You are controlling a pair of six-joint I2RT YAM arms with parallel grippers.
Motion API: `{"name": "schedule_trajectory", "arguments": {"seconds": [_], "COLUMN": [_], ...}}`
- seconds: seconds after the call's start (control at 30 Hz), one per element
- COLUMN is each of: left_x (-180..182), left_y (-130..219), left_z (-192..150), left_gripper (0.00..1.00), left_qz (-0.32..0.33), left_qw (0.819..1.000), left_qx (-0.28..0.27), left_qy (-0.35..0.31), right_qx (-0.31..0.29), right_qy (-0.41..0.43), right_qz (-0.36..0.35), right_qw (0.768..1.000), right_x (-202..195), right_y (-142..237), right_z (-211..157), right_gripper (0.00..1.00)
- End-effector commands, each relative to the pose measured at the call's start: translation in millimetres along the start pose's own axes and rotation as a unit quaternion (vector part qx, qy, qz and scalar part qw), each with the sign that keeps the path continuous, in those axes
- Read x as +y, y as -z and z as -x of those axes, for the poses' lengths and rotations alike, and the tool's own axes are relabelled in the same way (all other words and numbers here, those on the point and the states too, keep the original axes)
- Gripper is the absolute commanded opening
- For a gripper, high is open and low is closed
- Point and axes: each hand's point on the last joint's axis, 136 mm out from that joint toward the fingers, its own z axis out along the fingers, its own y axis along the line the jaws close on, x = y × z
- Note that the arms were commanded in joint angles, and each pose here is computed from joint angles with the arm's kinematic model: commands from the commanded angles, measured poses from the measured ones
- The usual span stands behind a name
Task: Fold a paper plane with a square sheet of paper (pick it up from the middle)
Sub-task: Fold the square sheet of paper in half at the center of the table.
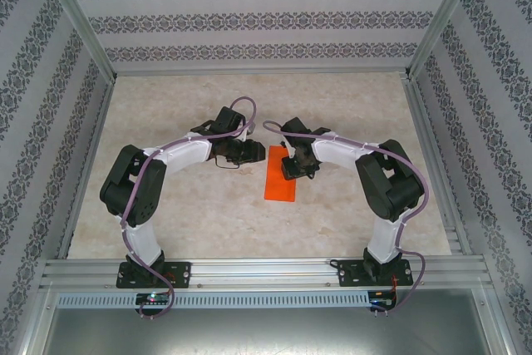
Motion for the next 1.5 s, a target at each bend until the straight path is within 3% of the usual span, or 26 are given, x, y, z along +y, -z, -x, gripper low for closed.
{"name": "schedule_trajectory", "arguments": {"seconds": [0.0,1.47], "left_x": [1,-19], "left_y": [10,-25], "left_z": [-2,-8], "left_gripper": [0.43,0.39], "left_qz": [0.005,-0.043], "left_qw": [1.000,0.998], "left_qx": [0.000,0.037], "left_qy": [-0.008,-0.001], "right_qx": [0.014,0.006], "right_qy": [0.021,-0.021], "right_qz": [-0.003,0.004], "right_qw": [1.000,1.000], "right_x": [4,-3], "right_y": [-8,-8], "right_z": [-4,-5], "right_gripper": [0.37,0.38]}}
